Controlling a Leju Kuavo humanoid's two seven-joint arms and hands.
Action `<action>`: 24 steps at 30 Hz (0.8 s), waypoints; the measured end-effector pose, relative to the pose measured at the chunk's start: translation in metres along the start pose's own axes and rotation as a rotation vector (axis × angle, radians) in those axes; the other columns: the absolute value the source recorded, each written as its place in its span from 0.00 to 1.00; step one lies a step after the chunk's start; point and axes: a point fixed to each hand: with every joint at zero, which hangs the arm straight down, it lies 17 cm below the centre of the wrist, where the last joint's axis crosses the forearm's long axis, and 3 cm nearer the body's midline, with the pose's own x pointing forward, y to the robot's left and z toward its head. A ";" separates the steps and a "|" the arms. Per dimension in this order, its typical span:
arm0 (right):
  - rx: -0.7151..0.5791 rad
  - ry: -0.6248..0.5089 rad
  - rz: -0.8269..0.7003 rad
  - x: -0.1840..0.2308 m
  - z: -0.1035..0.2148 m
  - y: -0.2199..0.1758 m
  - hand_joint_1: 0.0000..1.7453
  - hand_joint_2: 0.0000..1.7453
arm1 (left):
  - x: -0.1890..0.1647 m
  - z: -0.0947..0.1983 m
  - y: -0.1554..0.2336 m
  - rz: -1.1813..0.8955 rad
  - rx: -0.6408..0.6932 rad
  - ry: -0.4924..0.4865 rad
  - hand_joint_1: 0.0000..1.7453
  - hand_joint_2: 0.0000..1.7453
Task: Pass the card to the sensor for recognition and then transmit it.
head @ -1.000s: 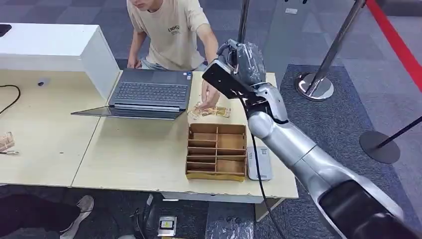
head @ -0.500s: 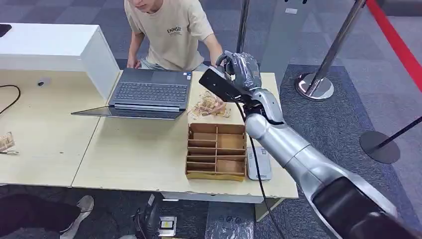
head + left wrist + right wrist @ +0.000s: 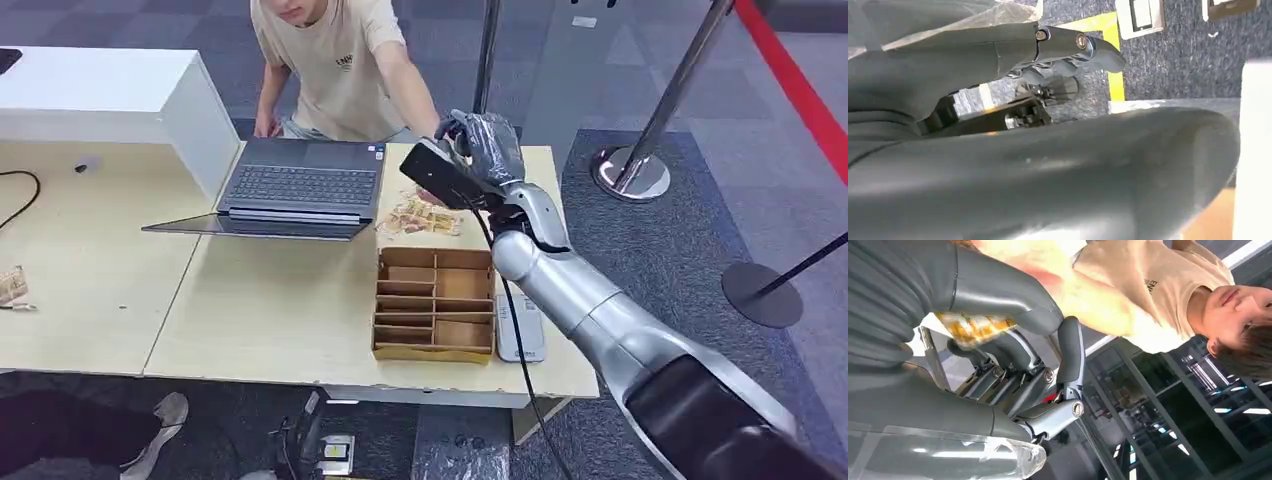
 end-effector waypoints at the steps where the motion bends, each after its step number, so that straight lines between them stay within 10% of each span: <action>1: 0.001 -0.001 0.001 0.000 0.000 0.000 1.00 1.00 | -0.002 0.000 -0.001 -0.018 -0.005 0.000 0.00 0.00; 24: 0.030 0.070 0.037 -0.041 0.023 0.007 1.00 1.00 | -0.083 0.008 0.013 -0.208 0.016 0.156 0.00 0.00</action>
